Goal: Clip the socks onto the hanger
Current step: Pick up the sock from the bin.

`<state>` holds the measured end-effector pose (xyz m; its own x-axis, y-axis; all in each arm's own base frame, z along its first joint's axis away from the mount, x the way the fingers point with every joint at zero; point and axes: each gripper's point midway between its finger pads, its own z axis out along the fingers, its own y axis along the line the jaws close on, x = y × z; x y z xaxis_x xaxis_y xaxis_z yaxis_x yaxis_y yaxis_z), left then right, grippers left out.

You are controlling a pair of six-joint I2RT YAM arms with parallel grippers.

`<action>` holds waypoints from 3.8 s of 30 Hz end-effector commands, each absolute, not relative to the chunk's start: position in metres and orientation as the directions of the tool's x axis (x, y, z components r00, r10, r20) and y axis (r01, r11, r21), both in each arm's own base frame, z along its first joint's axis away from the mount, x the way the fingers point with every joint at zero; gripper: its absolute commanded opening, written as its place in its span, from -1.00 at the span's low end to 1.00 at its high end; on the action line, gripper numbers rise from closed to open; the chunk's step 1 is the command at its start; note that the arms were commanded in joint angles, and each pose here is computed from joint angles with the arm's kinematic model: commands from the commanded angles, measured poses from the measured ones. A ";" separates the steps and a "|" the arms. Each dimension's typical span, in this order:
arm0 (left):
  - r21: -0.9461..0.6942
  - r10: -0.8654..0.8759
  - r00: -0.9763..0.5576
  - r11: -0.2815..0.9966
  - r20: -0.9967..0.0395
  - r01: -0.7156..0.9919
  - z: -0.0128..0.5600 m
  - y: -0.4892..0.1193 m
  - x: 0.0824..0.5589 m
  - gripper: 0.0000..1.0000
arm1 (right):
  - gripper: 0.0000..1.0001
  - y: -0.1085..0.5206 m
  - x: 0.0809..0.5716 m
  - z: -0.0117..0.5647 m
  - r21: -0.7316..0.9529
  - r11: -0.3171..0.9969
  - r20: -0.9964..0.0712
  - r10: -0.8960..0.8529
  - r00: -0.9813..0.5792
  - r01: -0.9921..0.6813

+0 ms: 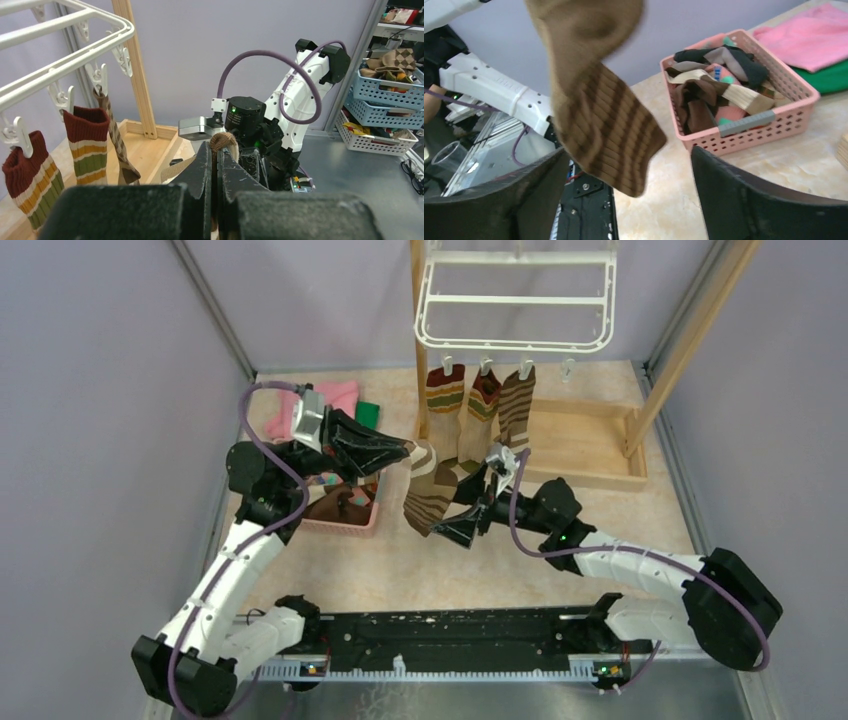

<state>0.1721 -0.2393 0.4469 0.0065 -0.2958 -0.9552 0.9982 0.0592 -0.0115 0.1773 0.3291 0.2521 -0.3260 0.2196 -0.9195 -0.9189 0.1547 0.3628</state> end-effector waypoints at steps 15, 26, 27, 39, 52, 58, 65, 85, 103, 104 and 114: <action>-0.072 -0.275 0.047 0.407 -0.960 0.910 0.338 -0.221 0.223 0.48 | -1.00 0.288 0.138 0.304 0.299 0.183 -0.902 0.375 -0.215 -0.936; -0.193 -0.332 -0.068 0.359 -0.941 0.913 0.295 -0.213 0.189 0.98 | -1.00 0.218 0.174 0.309 0.614 0.350 -0.681 0.689 -0.250 -0.708; -0.183 -0.331 -0.077 0.303 -0.941 0.935 0.292 -0.216 0.177 0.96 | -1.00 0.214 0.176 0.307 0.640 0.340 -0.653 0.713 -0.255 -0.689; 0.127 -0.397 0.245 0.300 -0.884 0.945 0.292 -0.222 0.143 0.85 | -1.00 0.194 0.191 0.288 0.826 0.188 -0.403 0.856 -0.325 -0.531; 0.543 -0.123 0.641 0.426 -0.758 0.724 0.268 -0.291 0.175 0.93 | -1.00 0.193 0.201 0.262 0.909 0.074 -0.259 0.870 -0.419 -0.409; 0.575 -0.110 0.668 0.418 -0.736 0.703 0.267 -0.316 0.192 0.85 | -1.00 0.199 0.200 0.255 0.924 0.026 -0.216 0.858 -0.465 -0.381; 0.583 -0.084 0.653 0.375 -0.753 0.721 0.252 -0.337 0.203 0.50 | -1.00 0.202 0.199 0.253 0.928 0.005 -0.200 0.851 -0.485 -0.373; 0.637 0.008 0.661 0.278 -0.750 0.719 0.211 -0.322 0.185 0.47 | -1.00 0.196 0.202 0.249 0.939 -0.028 -0.151 0.861 -0.485 -0.343; 0.684 0.084 0.757 0.501 -0.648 0.531 0.235 -0.329 0.221 0.30 | -1.00 0.203 0.202 0.250 0.945 -0.083 -0.102 0.845 -0.526 -0.317; 0.682 0.078 0.758 0.502 -0.647 0.531 0.237 -0.331 0.221 0.29 | -1.00 0.203 0.203 0.250 0.946 -0.085 -0.098 0.845 -0.525 -0.313; 0.665 -0.001 0.756 0.475 -0.655 0.577 0.242 -0.340 0.204 0.12 | -1.00 0.201 0.204 0.247 0.950 -0.097 -0.076 0.851 -0.520 -0.297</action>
